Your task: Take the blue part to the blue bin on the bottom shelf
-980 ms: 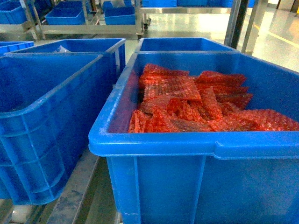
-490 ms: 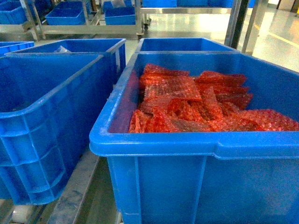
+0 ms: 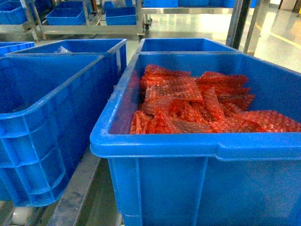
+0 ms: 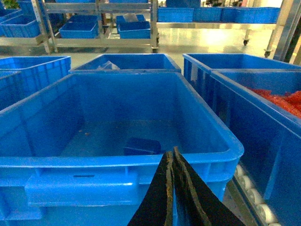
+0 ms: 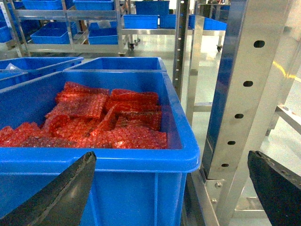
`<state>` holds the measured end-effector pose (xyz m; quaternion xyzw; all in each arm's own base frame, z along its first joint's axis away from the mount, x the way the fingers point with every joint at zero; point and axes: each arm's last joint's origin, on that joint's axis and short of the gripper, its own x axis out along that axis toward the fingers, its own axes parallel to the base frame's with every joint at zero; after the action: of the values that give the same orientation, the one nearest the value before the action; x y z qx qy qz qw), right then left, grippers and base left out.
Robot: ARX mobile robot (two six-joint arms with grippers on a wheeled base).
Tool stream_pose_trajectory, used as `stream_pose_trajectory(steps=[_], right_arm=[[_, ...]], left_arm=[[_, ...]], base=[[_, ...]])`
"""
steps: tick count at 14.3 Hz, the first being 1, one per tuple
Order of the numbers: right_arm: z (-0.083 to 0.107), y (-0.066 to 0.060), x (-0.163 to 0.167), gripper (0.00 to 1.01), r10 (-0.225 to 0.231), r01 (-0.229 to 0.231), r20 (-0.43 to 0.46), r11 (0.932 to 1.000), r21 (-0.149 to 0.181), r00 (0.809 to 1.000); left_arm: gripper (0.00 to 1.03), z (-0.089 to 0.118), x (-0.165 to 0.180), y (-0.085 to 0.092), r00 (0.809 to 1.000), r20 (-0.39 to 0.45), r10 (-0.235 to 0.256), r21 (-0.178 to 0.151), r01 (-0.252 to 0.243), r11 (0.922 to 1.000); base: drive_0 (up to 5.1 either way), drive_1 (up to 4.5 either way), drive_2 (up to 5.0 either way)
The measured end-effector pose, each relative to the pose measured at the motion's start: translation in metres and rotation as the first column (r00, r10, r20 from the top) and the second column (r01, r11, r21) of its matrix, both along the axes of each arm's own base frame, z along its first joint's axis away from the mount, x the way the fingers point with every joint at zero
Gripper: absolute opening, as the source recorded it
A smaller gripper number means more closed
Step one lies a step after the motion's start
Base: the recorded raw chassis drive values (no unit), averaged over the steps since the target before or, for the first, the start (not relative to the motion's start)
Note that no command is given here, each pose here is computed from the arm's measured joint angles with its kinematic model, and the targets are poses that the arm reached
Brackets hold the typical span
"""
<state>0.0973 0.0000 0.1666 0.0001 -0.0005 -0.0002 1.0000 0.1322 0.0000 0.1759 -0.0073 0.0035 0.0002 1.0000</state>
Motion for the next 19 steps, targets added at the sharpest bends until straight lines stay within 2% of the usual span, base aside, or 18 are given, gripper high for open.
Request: stream_pose_trajectory(steps=[3,16,17,19], right_arm=[[0.000,0.000,0.000,0.98,0.000,0.000,0.000,1.0000,0.000,1.000],[0.000,0.000,0.000,0.98,0.000,0.000,0.000,1.0000,0.000,1.000],[0.000,0.000,0.000,0.98,0.000,0.000,0.000,1.0000,0.000,1.000],[0.000,0.000,0.000,0.98,0.000,0.000,0.000,1.0000,0.000,1.000]], left_arm=[[0.02,-0.006,-0.006,0.000,1.000,0.011,0.000,0.000,0.000,1.0000],[0.02,-0.005,-0.022,0.000,1.000,0.022,0.000,0.000,0.000,1.0000],[0.02,-0.012,-0.031,0.000,0.999,-0.037,-0.004,0.001,0.004,1.0000],[0.02,-0.008,-0.035,0.000,1.000,0.010,0.000,0.004,0.000,1.0000]], base=[[0.0,0.00,0.0],[0.0,0.00,0.0],[0.0,0.00,0.0],[0.0,0.00,0.0]])
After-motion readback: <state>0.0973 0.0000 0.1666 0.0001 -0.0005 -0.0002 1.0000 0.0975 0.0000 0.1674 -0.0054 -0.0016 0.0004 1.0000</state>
